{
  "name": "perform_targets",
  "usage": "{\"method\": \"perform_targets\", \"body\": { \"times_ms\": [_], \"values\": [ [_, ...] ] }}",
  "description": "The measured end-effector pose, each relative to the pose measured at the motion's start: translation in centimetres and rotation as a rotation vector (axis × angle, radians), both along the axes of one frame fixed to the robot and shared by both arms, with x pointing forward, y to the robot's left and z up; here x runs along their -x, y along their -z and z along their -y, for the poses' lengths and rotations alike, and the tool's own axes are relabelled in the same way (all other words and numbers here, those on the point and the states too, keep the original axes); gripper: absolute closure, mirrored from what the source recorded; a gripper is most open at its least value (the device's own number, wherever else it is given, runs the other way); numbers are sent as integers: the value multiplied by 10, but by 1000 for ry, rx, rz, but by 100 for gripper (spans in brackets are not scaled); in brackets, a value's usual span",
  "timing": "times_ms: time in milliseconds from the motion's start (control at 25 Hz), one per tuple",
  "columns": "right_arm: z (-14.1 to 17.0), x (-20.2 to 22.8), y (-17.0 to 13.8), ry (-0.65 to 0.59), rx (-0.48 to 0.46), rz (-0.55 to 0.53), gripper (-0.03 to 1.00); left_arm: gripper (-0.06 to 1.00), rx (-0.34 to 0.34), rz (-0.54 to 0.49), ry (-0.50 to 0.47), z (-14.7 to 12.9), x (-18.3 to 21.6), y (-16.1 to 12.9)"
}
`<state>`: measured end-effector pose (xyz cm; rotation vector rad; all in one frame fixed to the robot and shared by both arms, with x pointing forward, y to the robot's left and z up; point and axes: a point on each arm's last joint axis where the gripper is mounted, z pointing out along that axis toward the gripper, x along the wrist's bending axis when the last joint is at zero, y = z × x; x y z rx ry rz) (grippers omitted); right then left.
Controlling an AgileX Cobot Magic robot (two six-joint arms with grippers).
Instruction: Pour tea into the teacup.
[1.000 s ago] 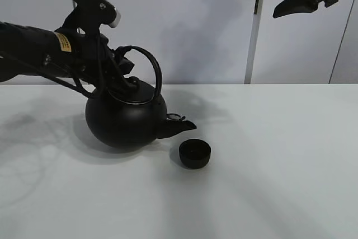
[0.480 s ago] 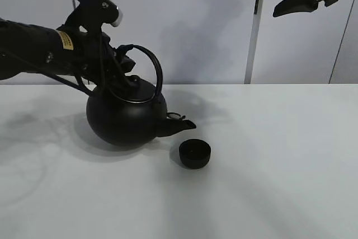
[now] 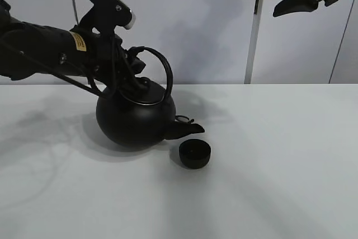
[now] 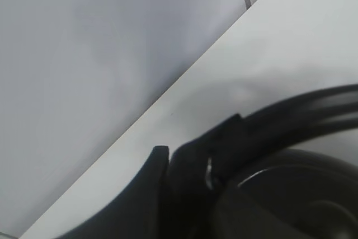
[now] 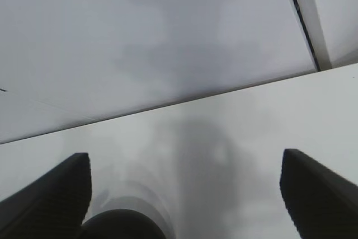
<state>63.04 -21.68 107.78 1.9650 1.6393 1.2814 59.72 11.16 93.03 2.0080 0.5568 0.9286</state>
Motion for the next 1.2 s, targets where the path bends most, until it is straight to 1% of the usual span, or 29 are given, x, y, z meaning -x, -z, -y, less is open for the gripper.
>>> {"method": "perform_targets", "body": {
  "times_ms": [200,920,1200],
  "values": [
    [0,0,0,0,0,0,34,86,-29,11,11,0,0,1],
    [0,0,0,0,0,1,34,86,-87,53,47,3,0,0],
    [0,0,0,0,0,1,34,86,-99,68,54,3,-1,-2]
  ]
}}
